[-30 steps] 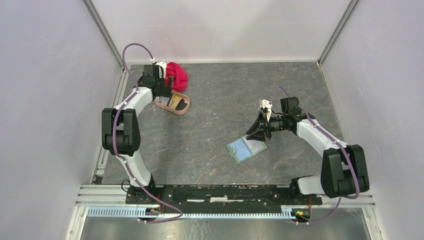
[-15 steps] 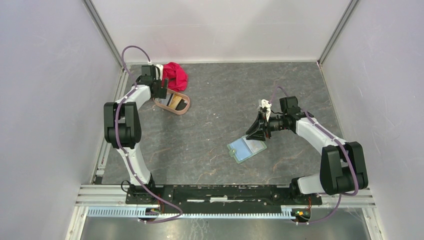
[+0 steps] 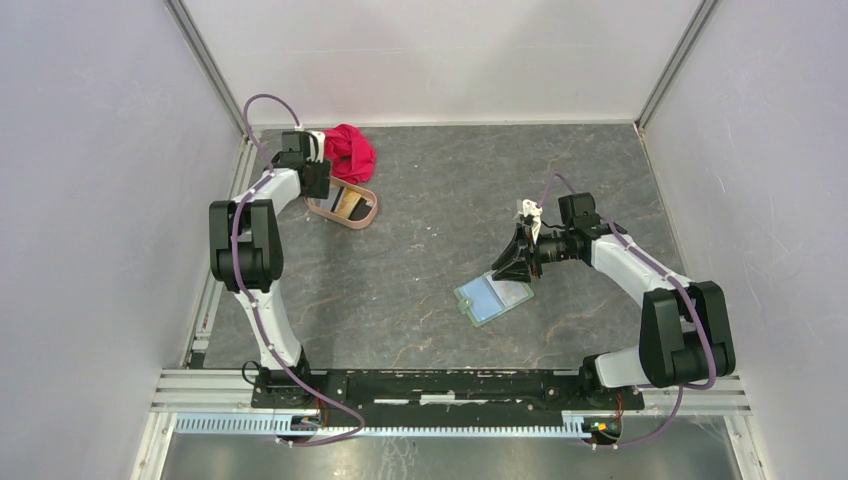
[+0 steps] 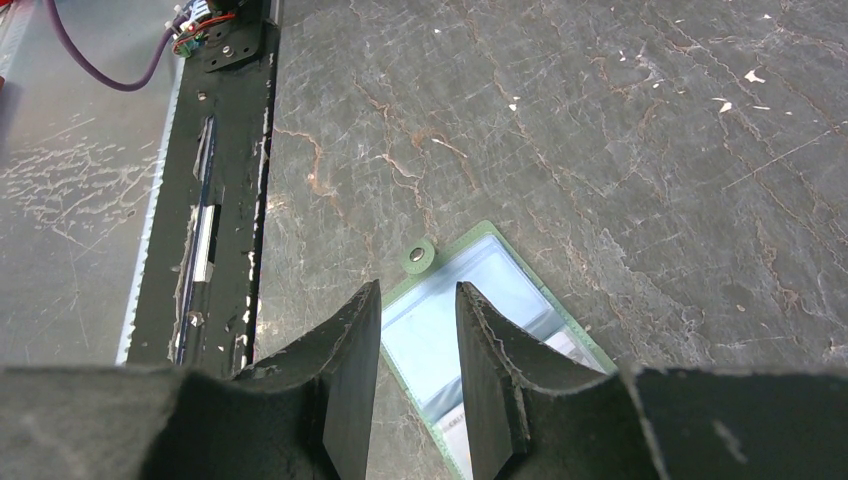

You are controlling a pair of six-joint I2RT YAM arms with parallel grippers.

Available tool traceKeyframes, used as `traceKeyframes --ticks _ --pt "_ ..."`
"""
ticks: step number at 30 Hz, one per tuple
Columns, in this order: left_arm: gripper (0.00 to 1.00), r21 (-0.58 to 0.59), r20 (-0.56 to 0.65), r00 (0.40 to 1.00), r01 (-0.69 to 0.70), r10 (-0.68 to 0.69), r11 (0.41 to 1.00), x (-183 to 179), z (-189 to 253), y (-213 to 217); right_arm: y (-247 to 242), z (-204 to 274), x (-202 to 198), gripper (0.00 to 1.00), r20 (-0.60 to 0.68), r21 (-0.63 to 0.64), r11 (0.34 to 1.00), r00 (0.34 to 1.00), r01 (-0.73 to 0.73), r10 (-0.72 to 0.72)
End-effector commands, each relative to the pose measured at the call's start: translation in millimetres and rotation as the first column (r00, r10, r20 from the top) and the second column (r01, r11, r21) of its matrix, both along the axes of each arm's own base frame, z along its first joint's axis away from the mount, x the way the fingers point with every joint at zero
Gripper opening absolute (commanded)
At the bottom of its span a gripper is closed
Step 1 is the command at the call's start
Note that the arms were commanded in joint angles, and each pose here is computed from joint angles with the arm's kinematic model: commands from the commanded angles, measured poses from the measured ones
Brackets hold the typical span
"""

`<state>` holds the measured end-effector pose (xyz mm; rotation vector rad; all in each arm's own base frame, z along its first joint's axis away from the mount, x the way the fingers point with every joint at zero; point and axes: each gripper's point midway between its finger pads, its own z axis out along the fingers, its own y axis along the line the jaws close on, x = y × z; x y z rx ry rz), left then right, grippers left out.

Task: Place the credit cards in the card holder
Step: Pick up the credit card from the storage box.

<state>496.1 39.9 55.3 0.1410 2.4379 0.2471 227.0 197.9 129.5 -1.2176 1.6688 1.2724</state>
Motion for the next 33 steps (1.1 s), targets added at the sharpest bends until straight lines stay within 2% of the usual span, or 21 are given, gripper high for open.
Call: traceKeyframes --ticks 1,25,33 --pt "0.7 0.024 0.083 0.997 -0.01 0.008 1.0 15.0 33.8 10.8 3.1 10.6 6.8 0.4 0.044 0.014 1.0 0.999 -0.017 0.016" --pt "0.66 -0.004 0.127 0.992 -0.007 0.008 1.0 13.5 59.1 8.8 3.6 11.9 6.3 0.4 0.048 0.017 1.0 0.999 -0.02 0.019" --pt "0.54 -0.022 0.113 0.994 0.004 -0.001 1.0 14.2 54.7 4.8 3.6 11.6 6.3 0.4 0.048 0.016 1.0 0.999 -0.021 0.02"
